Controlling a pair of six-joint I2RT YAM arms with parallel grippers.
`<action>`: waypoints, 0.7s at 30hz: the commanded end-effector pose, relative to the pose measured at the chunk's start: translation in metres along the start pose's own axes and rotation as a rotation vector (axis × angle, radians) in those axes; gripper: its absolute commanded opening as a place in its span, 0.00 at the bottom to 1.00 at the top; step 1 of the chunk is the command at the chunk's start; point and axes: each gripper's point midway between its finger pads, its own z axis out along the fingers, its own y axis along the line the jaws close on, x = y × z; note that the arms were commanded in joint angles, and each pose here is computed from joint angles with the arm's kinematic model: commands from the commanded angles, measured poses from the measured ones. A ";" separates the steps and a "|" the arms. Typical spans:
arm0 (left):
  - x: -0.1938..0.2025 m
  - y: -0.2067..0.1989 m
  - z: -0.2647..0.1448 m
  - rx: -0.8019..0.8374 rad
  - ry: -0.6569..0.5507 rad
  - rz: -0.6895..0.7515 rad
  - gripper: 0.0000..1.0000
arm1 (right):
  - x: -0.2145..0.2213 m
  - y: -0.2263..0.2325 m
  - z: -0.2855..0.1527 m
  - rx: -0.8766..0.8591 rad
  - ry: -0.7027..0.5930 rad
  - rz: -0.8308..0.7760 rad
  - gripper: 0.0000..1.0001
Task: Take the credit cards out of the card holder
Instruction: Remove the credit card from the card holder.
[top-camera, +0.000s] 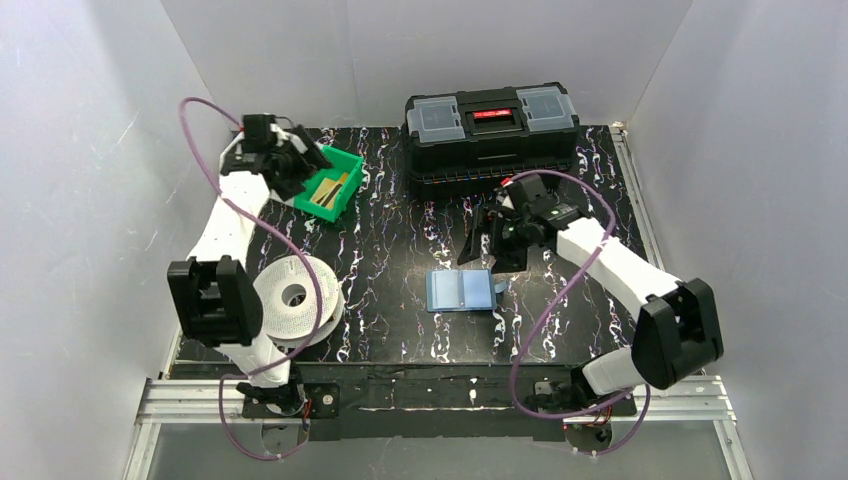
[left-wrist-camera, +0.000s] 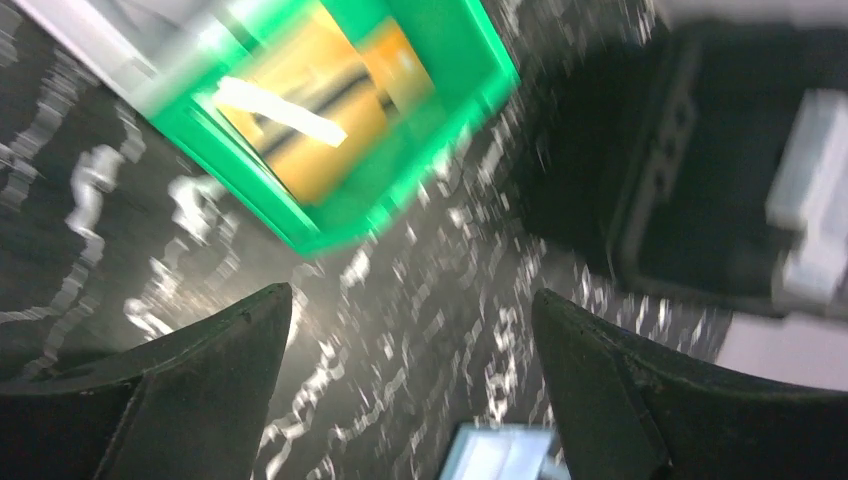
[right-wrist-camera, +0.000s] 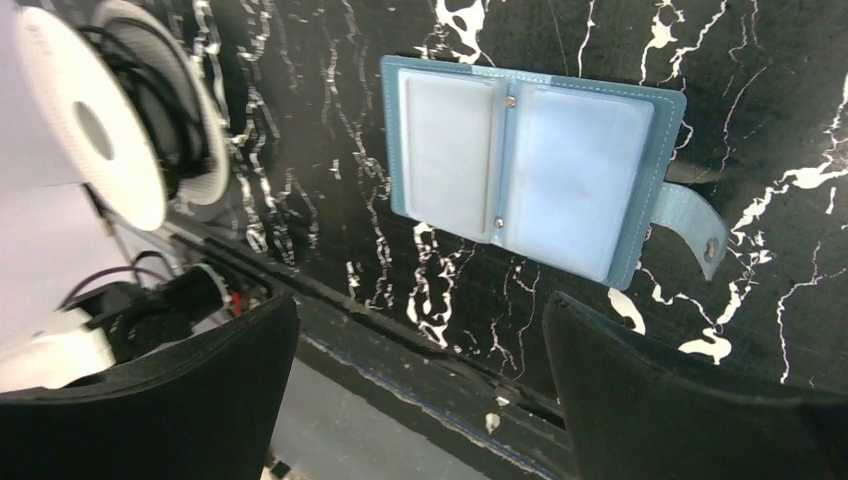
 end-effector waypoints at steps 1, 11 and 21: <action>0.068 -0.036 -0.027 0.087 0.084 0.119 0.89 | -0.004 -0.006 0.018 0.129 -0.014 -0.050 0.96; 0.187 -0.039 -0.044 0.111 0.291 0.242 0.89 | 0.011 -0.008 0.061 0.244 0.068 -0.088 0.80; 0.242 -0.019 -0.048 0.077 0.397 0.261 0.88 | 0.024 -0.007 0.094 0.332 0.141 -0.112 0.66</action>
